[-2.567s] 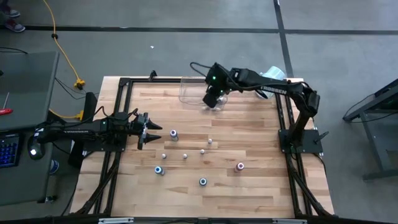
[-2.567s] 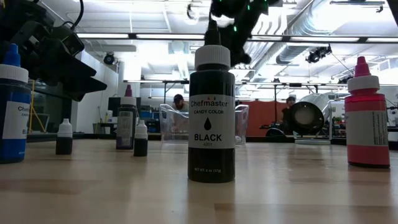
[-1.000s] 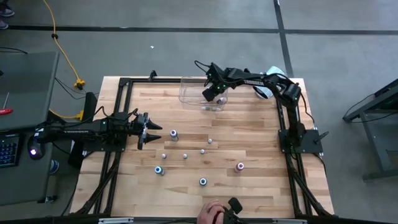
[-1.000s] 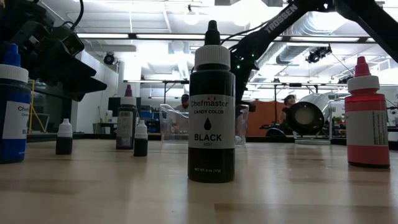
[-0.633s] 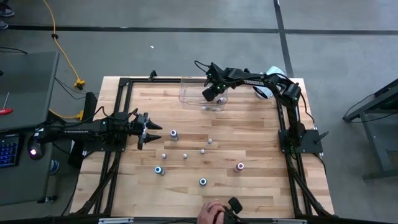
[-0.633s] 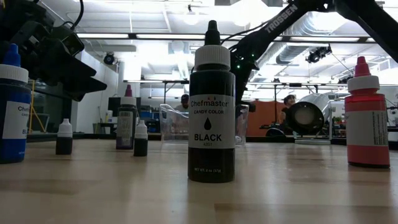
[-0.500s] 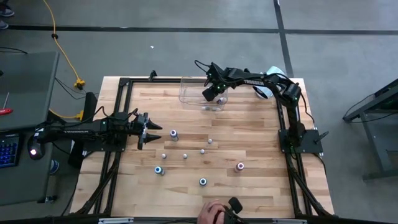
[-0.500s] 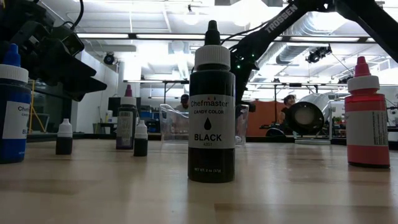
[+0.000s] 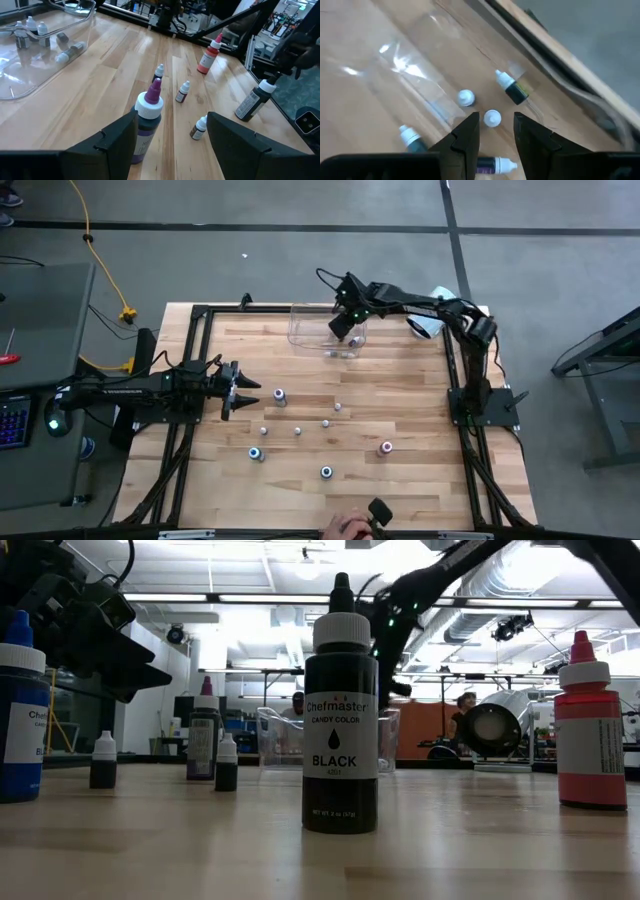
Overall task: Pick & Place food coloring
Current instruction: Put the large red food coloring into the transparent container
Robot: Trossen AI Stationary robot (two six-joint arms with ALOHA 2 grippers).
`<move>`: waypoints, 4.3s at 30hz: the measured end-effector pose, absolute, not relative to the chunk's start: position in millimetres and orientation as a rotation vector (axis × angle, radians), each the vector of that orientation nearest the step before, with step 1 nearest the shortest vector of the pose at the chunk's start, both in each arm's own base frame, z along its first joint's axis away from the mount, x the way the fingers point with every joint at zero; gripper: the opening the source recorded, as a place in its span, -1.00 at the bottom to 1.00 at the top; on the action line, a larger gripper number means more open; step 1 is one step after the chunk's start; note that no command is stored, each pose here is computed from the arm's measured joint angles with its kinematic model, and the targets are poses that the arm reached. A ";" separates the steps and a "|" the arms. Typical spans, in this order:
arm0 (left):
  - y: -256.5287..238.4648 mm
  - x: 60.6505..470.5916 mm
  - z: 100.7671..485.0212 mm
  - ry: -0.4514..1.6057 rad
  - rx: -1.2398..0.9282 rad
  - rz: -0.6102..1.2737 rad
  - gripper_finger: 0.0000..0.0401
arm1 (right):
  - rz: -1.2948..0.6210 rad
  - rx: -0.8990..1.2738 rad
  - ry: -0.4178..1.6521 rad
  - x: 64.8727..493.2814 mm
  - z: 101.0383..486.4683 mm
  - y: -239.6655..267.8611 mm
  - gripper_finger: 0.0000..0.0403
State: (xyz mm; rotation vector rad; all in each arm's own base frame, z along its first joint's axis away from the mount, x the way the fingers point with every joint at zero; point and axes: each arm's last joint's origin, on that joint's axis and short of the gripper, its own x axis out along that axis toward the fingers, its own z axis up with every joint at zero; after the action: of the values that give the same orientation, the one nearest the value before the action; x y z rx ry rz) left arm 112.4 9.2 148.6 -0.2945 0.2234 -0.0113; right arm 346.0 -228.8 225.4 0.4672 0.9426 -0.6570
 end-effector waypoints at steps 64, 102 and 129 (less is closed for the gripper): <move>9.2 112.4 148.6 0.223 -0.295 -0.012 0.17 | -0.453 0.930 1.316 267.2 262.9 133.0 -0.45; 9.2 112.4 148.6 0.224 -0.295 -0.011 0.17 | -0.458 0.698 1.381 261.9 250.2 111.7 0.36; 9.2 112.4 148.6 0.224 -0.295 -0.011 0.17 | -0.467 0.717 1.336 255.9 263.6 108.5 0.37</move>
State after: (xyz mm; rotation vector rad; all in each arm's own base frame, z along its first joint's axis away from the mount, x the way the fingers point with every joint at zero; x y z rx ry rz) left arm 112.4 9.2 148.6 -0.2946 0.2235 -0.0113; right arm 255.9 108.5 263.6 0.7174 1.3359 -0.4675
